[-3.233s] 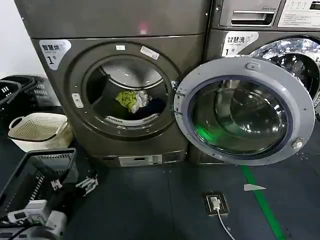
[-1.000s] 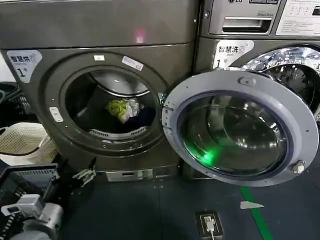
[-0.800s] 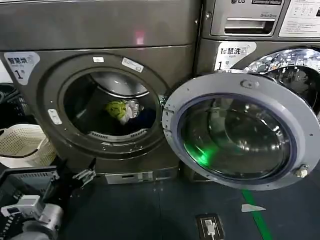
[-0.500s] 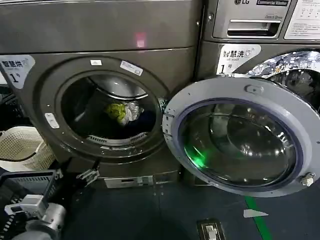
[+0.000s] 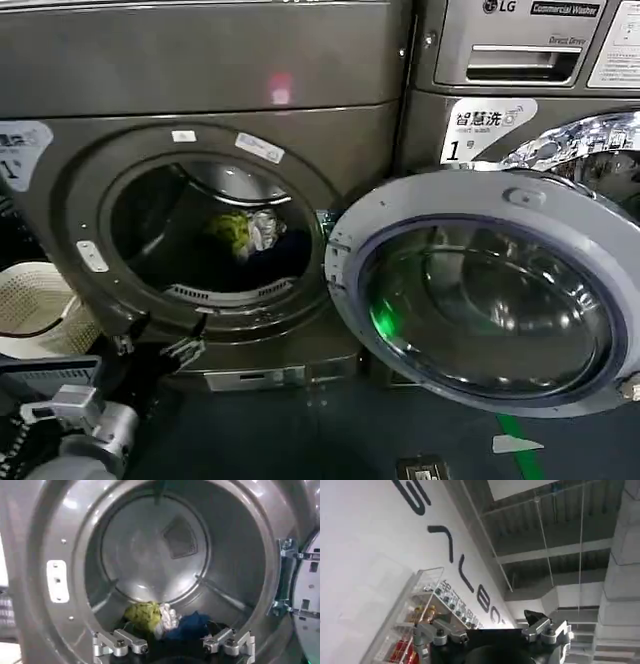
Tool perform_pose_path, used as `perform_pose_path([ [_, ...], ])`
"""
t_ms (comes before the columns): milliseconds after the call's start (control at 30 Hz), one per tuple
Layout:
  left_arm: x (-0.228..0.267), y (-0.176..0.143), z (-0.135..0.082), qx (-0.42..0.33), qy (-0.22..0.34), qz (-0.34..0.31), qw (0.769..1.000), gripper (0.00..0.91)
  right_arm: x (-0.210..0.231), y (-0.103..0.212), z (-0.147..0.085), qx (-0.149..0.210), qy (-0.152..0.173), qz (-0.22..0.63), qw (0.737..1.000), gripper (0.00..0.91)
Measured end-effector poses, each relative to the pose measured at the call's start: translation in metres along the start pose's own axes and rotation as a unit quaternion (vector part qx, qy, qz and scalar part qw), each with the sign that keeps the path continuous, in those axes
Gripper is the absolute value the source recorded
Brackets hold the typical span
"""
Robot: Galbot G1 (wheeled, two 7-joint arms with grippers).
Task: Grasp the clothes from the dryer.
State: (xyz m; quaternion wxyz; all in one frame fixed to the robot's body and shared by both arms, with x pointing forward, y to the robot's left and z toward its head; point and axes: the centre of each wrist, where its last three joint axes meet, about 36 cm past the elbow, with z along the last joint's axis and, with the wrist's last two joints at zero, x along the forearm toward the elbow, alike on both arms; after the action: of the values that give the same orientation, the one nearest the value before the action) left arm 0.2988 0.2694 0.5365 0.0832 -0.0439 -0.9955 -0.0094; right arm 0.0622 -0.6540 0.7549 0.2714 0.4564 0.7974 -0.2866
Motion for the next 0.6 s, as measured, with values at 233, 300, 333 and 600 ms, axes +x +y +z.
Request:
perform_pose_path([
  [233,-0.0001,-0.0022,0.0010,-0.003,0.000,0.005,1.000,0.907,0.0021,-0.0005,0.0003,0.001,0.001,-0.001,1.000,0.907],
  [300,0.0001,-0.0025,0.0008,-0.004,0.000,0.005,1.000,0.907,0.0026,-0.0008,0.0006,0.001,0.001,0.000,1.000,0.907],
  [333,0.0004,-0.0026,0.0008,-0.004,0.000,0.006,1.000,0.907,0.0031,-0.0013,0.0006,0.001,0.002,0.000,1.000,0.907],
  [600,0.0012,-0.0048,0.0000,-0.007,-0.007,0.011,1.000,0.907,0.0053,-0.0020,-0.0021,0.003,0.000,-0.002,1.000,0.907],
])
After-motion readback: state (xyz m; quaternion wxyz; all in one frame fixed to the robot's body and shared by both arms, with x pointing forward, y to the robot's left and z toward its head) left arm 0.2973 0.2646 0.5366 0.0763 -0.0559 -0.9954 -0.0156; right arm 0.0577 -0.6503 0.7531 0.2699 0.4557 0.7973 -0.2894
